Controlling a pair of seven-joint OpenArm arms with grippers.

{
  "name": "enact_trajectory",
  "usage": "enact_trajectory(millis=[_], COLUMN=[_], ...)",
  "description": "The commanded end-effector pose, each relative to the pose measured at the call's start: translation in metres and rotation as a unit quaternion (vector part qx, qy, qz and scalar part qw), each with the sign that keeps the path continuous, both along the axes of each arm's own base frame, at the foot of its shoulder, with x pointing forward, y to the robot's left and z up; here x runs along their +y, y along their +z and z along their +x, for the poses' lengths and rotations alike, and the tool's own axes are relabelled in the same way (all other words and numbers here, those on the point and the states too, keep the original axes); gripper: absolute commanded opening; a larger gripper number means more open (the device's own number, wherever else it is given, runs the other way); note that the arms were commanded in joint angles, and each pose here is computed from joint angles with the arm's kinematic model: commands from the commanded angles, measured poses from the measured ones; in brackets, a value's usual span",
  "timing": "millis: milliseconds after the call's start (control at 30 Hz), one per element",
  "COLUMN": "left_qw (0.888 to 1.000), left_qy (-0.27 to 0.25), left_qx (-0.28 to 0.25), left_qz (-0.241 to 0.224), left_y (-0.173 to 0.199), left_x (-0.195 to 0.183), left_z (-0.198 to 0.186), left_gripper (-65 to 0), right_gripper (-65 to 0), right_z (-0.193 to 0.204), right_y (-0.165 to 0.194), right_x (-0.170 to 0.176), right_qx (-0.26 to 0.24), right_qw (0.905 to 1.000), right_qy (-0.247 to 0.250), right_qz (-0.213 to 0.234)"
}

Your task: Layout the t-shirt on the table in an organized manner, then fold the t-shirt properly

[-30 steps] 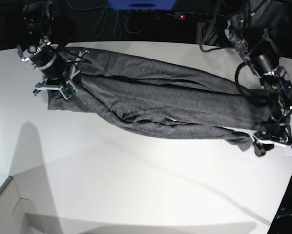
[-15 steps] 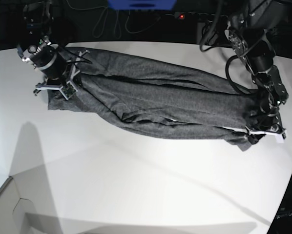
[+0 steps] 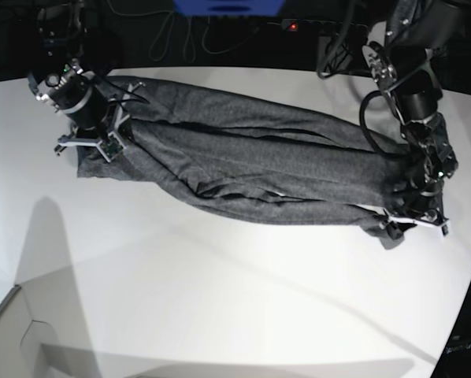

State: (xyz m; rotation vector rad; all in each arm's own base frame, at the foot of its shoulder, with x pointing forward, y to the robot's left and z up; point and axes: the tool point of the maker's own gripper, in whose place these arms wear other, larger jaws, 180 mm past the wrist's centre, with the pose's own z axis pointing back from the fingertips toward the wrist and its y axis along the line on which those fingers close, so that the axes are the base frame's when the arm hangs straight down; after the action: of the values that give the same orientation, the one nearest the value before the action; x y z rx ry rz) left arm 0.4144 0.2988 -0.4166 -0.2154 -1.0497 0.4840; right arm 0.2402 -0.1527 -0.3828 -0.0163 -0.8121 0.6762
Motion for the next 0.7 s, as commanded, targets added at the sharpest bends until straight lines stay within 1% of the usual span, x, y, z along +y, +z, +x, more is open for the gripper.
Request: enact_trajectory(millis=[0,67,133,167,200,267,333,433,500,533,667], left_qw=[1.0,1.0,1.0,1.0,1.0,1.0,1.0,0.998,0.997,0.997,0.993], left_qy=[0.005,0.004,0.005,0.004,0.004,0.004,0.002,0.0,-0.01,-0.008,0.008], left_qx=[-0.02,-0.012,-0.003,-0.001,-0.004,-0.006,-0.013,-0.063,-0.075,-0.08,-0.118], left_qz=[0.003,-0.006,-0.023,-0.027,-0.028,-0.028,-0.024,0.006,0.016,0.022,0.014], left_y=[0.015,0.01,0.002,0.001,0.003,0.004,0.011,0.052,0.071,0.081,0.131], left_x=[0.008,0.006,0.001,0.0,-0.001,0.0,0.0,0.004,0.0,0.004,0.019], left_z=[0.01,0.015,0.016,0.017,0.019,0.02,0.023,0.036,0.041,0.039,0.033], left_gripper=[-40.1,-46.7,-56.5,-62.5,-65.0,-63.8,-65.0,-65.0,-65.0,-65.0,-65.0], right_gripper=[-49.1,-49.1,-49.1,-49.1,-49.1,-49.1,-49.1,-49.1,-49.1,-49.1,-49.1], right_z=[0.006,0.006,0.006,0.006,0.006,0.006,0.006,0.006,0.006,0.007,0.007], right_y=[0.01,0.01,0.01,0.01,0.01,0.01,0.01,0.01,0.01,0.01,0.009], right_x=[-0.001,-0.001,-0.001,-0.001,-0.001,-0.001,-0.001,-0.001,-0.001,-0.001,-0.001], right_qx=[-0.02,-0.02,-0.02,-0.02,-0.02,-0.02,-0.02,-0.02,-0.02,-0.021,-0.019], right_qw=[0.9998,0.9998,0.9998,0.9998,0.9998,0.9998,0.9998,0.9998,0.9998,0.9998,0.9998], right_qy=[0.001,0.001,0.001,0.001,0.001,0.001,0.001,0.001,0.001,0.001,0.0], right_qz=[0.003,0.003,0.003,0.003,0.003,0.003,0.003,0.003,0.004,0.004,0.004])
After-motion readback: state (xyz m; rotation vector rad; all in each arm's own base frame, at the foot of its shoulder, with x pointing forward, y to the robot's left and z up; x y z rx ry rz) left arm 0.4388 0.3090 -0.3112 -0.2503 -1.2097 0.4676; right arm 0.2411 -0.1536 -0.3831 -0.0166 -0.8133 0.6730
